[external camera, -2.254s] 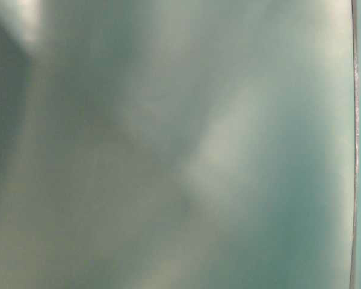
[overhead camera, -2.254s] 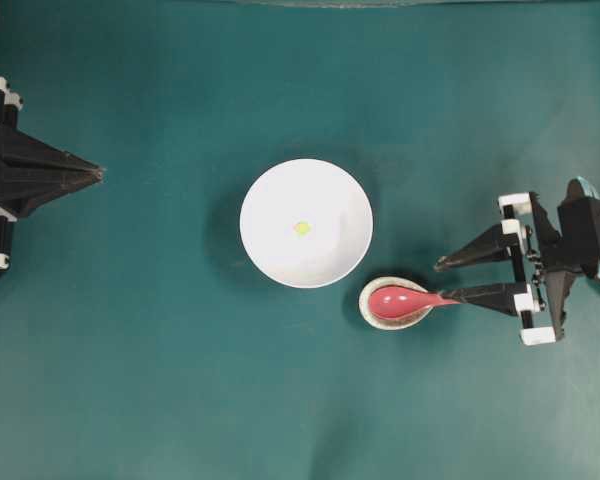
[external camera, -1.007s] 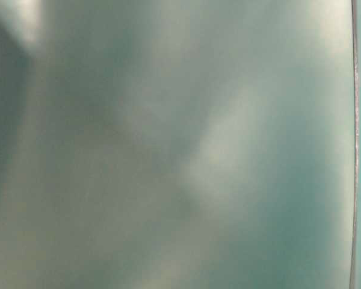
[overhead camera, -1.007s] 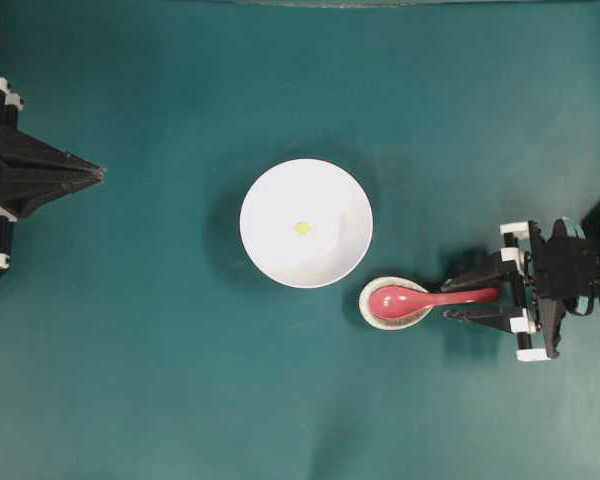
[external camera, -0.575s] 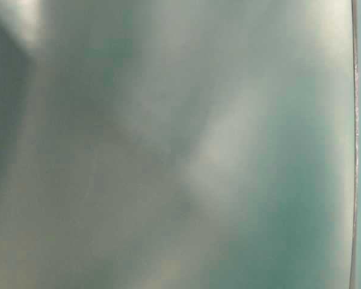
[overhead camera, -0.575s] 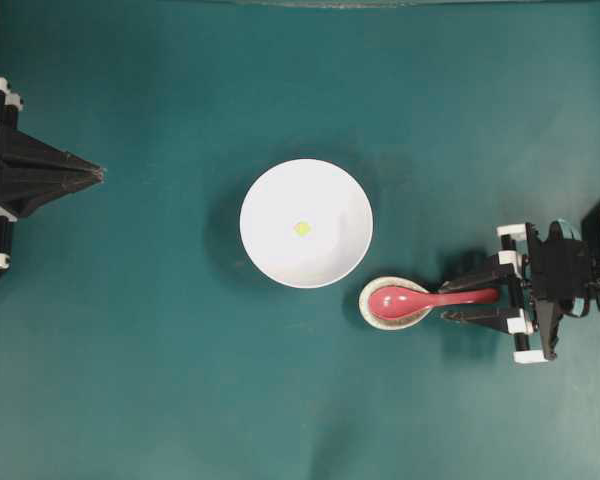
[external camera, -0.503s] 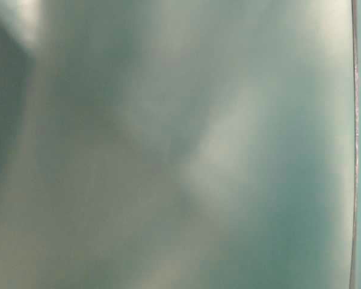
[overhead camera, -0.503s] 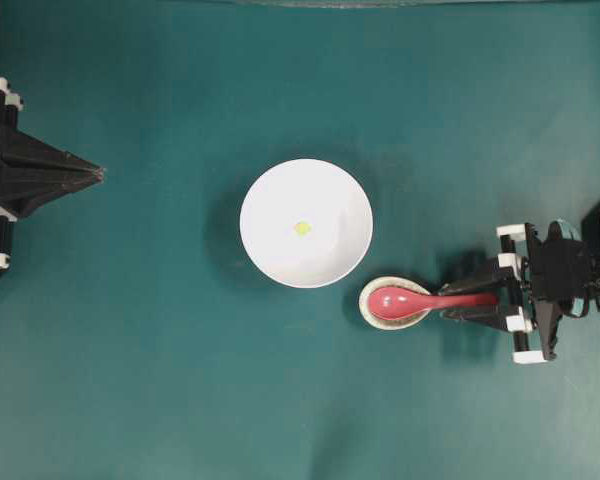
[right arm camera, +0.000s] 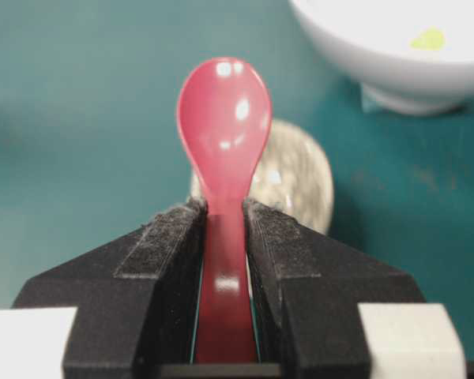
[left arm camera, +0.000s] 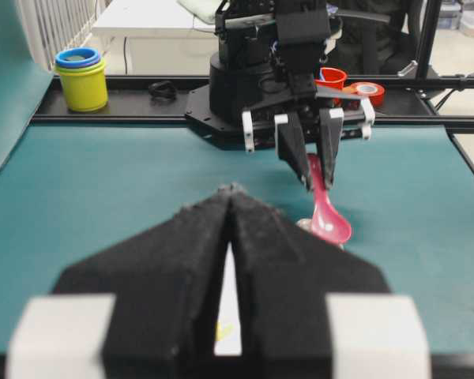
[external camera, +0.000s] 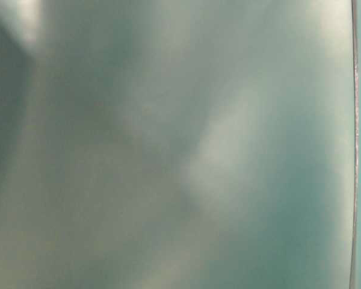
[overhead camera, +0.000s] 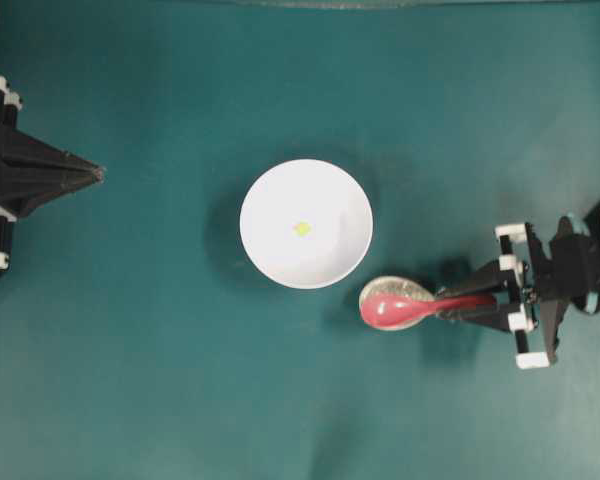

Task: Scoop the yellow hexagonal prism block from the bowl with a spoon using the right arm.
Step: 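Lift the spoon with the right gripper and carry it into the white bowl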

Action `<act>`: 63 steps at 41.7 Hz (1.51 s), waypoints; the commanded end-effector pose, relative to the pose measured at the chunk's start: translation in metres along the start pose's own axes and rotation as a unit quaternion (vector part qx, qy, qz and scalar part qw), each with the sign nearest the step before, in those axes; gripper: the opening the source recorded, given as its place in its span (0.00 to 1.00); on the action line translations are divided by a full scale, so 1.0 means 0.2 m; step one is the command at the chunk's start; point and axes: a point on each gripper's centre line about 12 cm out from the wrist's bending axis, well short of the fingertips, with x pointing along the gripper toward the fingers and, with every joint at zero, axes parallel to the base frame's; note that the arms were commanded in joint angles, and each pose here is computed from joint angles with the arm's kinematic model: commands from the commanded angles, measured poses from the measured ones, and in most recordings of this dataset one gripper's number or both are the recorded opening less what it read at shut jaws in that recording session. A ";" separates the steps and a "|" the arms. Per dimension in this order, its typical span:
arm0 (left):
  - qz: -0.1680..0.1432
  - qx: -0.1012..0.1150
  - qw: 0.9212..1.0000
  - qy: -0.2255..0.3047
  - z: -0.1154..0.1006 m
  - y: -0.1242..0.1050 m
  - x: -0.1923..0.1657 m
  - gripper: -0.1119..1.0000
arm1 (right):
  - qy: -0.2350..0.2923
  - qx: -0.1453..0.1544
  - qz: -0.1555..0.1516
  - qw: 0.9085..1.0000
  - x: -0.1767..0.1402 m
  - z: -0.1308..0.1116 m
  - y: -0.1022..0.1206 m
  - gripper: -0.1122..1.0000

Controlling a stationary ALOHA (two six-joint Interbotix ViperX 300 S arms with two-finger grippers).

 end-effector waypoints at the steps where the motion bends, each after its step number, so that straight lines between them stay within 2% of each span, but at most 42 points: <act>1: 0.001 0.001 1.000 -0.012 0.05 0.00 0.01 0.11 | -0.023 0.014 0.003 1.000 -0.01 0.09 0.00 0.31; 11: 0.001 0.001 1.000 -0.014 0.05 0.00 0.01 0.11 | 0.002 0.032 -0.010 0.999 0.03 0.28 -0.03 0.31; 18: 0.001 0.000 1.000 -0.016 0.06 0.00 0.01 0.11 | 0.069 0.036 -0.026 0.997 0.11 0.45 -0.09 0.31; 23: 0.001 0.001 1.000 -0.016 0.06 0.00 0.01 0.11 | 0.122 0.037 -0.032 0.991 0.17 0.57 -0.15 0.31; 30: 0.001 0.001 1.000 -0.016 0.06 0.00 0.01 0.11 | 0.189 0.055 -0.043 0.979 0.24 0.69 -0.26 0.31; 39: 0.001 0.000 1.000 -0.012 0.05 0.00 0.02 0.11 | 0.263 0.075 -0.053 0.960 0.33 0.70 -0.36 0.31; 44: 0.001 0.001 1.000 -0.012 0.05 0.00 0.02 0.11 | 0.298 0.076 -0.050 0.950 0.39 0.70 -0.38 0.31; 54: 0.001 0.001 1.000 -0.013 0.05 0.00 0.02 0.11 | 0.332 0.067 -0.054 0.939 0.48 0.68 -0.43 0.31; 63: 0.001 0.001 1.000 -0.014 0.05 0.00 0.02 0.11 | 0.340 0.068 -0.058 0.936 0.49 0.66 -0.45 0.31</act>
